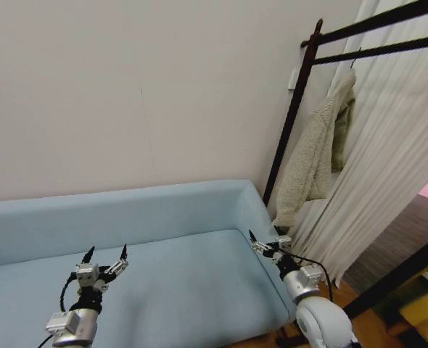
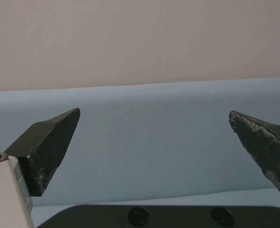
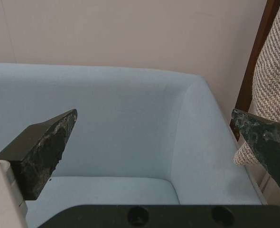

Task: Pick up the clothes from the sofa and hang them on the clothes hanger.

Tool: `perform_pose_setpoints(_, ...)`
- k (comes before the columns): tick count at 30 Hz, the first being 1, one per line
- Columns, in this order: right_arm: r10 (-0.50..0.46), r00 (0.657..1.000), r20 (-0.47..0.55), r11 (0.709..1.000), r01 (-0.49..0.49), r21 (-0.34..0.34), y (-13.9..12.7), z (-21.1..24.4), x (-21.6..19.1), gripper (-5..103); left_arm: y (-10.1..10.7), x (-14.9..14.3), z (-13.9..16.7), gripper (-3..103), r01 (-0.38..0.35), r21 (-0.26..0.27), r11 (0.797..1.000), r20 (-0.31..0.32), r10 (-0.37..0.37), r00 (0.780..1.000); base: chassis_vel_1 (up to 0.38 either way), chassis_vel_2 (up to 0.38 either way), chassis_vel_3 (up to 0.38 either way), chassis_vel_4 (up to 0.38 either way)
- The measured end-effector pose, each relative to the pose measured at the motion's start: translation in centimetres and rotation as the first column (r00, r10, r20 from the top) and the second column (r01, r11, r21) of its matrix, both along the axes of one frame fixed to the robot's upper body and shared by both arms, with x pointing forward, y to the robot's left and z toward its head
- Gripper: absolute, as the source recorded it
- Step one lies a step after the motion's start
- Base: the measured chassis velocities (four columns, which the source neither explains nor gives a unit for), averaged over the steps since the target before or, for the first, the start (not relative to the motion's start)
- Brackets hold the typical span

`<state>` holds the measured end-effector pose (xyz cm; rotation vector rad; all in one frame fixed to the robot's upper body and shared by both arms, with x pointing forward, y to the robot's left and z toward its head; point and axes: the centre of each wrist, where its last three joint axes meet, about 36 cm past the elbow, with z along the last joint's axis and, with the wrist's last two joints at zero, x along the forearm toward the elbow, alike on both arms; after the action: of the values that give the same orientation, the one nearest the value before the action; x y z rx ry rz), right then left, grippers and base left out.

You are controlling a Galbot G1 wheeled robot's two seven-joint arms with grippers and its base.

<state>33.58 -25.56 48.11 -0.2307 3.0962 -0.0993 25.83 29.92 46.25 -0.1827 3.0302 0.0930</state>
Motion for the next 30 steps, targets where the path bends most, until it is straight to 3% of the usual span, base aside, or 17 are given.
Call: perform_pose_setpoints(30,0.001,1.0,0.0,1.0,-0.001,0.001,0.0,0.0,0.01,100,0.0,0.01,0.0,100,0.0,-0.001,1.0,-0.001,0.0,1.0,0.0,0.0,0.0,0.0)
